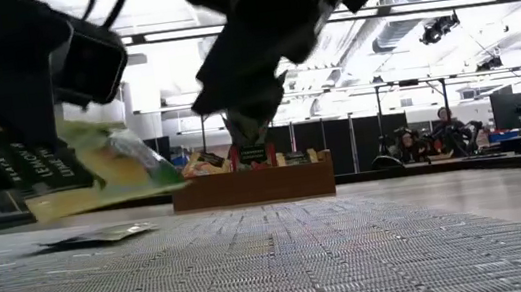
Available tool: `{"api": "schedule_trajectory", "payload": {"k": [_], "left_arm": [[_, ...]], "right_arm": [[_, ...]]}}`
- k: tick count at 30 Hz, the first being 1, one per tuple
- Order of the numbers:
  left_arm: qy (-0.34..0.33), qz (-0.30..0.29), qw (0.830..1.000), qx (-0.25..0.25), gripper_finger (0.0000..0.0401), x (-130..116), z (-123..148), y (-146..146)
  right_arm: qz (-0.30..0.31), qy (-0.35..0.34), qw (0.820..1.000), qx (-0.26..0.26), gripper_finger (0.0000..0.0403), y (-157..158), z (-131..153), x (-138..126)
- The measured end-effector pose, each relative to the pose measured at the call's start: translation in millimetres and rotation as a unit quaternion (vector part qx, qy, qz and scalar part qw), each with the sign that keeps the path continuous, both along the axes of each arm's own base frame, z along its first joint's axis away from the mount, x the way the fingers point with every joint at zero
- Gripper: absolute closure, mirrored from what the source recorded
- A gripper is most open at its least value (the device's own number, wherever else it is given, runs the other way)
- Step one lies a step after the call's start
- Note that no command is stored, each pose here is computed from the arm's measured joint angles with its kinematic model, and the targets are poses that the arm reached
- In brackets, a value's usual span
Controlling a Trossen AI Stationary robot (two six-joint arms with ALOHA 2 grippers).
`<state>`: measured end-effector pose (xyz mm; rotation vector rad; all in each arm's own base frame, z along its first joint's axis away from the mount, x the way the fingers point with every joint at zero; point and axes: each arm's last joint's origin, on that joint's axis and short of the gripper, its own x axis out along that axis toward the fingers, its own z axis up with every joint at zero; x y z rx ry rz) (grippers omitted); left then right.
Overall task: Pick & Place Tea
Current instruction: Put the yellow tea bag into the right section of the wooden organizer
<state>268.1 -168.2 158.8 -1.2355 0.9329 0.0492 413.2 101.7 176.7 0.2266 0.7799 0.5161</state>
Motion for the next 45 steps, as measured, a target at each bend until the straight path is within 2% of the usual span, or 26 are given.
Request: {"api": "schedule_trajectory", "payload": {"k": [5, 12, 18, 23, 32, 36, 41, 45], "left_arm": [[-0.032, -0.063, 0.997, 0.021, 0.0401, 7.6, 15.9, 19.8], [-0.038, -0.145, 0.987, 0.066, 0.0401, 26.2, 40.0, 32.7], [-0.046, -0.164, 0.98, 0.103, 0.0401, 35.7, 57.0, 39.8], [-0.044, -0.175, 0.977, 0.115, 0.0401, 35.7, 59.4, 39.6], [-0.041, -0.16, 0.978, 0.131, 0.0401, 35.9, 58.6, 40.9], [-0.041, -0.158, 0.978, 0.133, 0.0401, 35.9, 58.6, 41.0], [-0.041, -0.151, 0.978, 0.14, 0.0401, 36.2, 58.4, 41.4], [-0.037, -0.146, 0.979, 0.136, 0.0401, 36.1, 58.3, 41.4]], "right_arm": [[0.004, -0.028, 1.0, 0.011, 0.0269, -1.3, 20.1, -3.0], [-0.011, -0.029, 0.999, 0.017, 0.0269, -4.1, 23.9, -0.5], [-0.027, -0.025, 0.999, 0.024, 0.0269, -11.7, 24.5, 1.6], [-0.025, -0.026, 0.999, 0.033, 0.0269, -13.2, 25.4, 2.3], [-0.022, -0.025, 0.999, 0.034, 0.0273, -12.8, 25.3, 2.1], [-0.019, -0.024, 0.999, 0.039, 0.0306, -12.6, 25.5, 2.0], [-0.007, -0.027, 0.998, 0.049, 0.0389, -11.9, 26.6, 2.2], [-0.018, -0.031, 0.998, 0.045, 0.0396, -12.2, 27.0, 3.0]]}}
